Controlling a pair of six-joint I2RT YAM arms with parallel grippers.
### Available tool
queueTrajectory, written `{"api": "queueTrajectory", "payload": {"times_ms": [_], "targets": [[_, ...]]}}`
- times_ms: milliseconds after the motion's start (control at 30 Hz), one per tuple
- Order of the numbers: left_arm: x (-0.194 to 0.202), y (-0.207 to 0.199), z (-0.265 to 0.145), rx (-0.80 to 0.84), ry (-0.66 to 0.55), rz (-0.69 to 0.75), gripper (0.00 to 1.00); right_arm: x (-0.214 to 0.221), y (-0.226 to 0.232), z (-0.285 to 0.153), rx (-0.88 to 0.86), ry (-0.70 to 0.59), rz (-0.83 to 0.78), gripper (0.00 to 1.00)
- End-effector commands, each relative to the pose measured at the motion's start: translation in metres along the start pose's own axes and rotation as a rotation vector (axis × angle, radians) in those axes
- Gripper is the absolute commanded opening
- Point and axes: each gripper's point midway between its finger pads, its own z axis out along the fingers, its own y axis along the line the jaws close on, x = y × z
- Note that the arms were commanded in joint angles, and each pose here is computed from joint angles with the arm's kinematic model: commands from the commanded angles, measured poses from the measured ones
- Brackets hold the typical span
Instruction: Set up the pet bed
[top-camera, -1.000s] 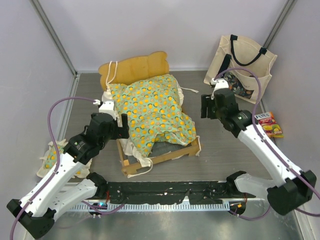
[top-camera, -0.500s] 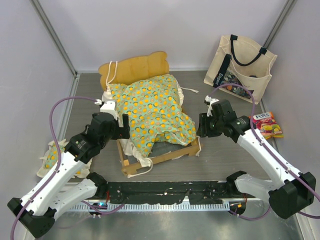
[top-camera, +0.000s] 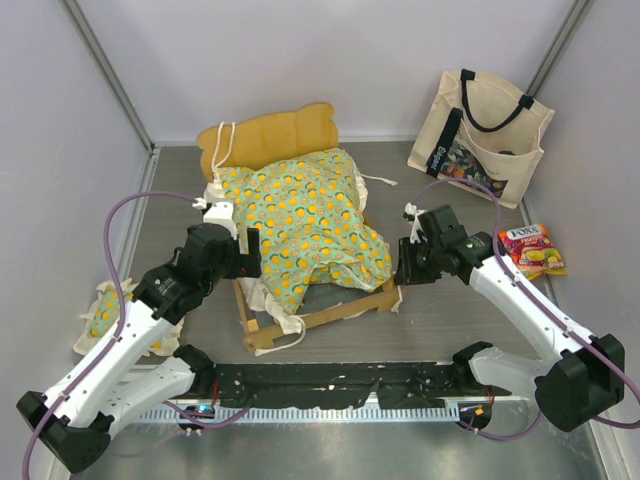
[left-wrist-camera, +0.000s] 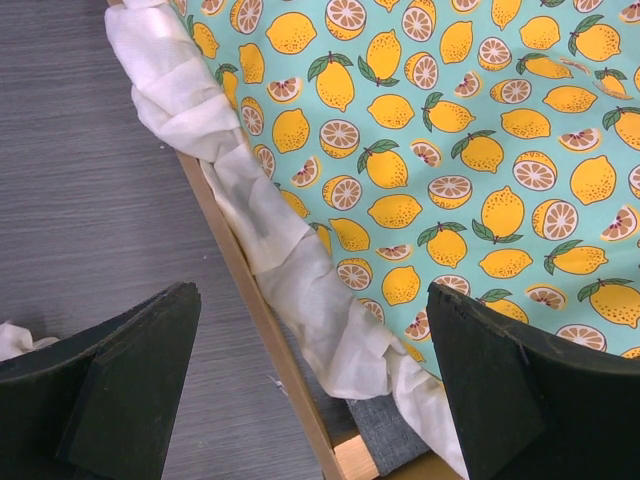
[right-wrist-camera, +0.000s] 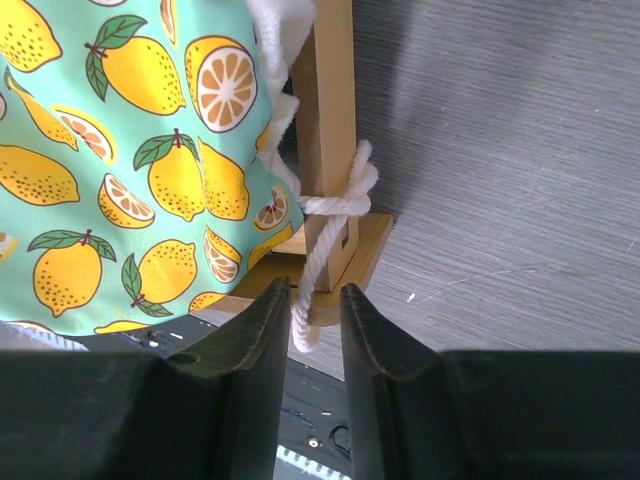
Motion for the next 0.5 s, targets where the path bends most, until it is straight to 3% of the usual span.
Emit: {"api": "queueTrajectory", "payload": {"times_ms": [0,133,300,467], "targets": [[-0.009,-0.003,-0.001,0.018,-0.024,-0.003,1.00,0.002,0.005,0.001,-0.027,0.015,-0.014,0.30],[-0.006,-0.003,0.001,0.017,-0.017,0.001,1.00,0.003,0.005,0.003,-0.026,0.020,-0.016,0.22],[-0.004,-0.002,0.001,0.014,-0.013,0.003,1.00,-0.002,-0.002,0.004,0.017,0.004,-0.003,0.01],[-0.004,0.000,-0.001,0.007,-0.013,0.008,1.00,-0.020,-0.012,-0.010,0.113,-0.059,0.019,0.01]]}}
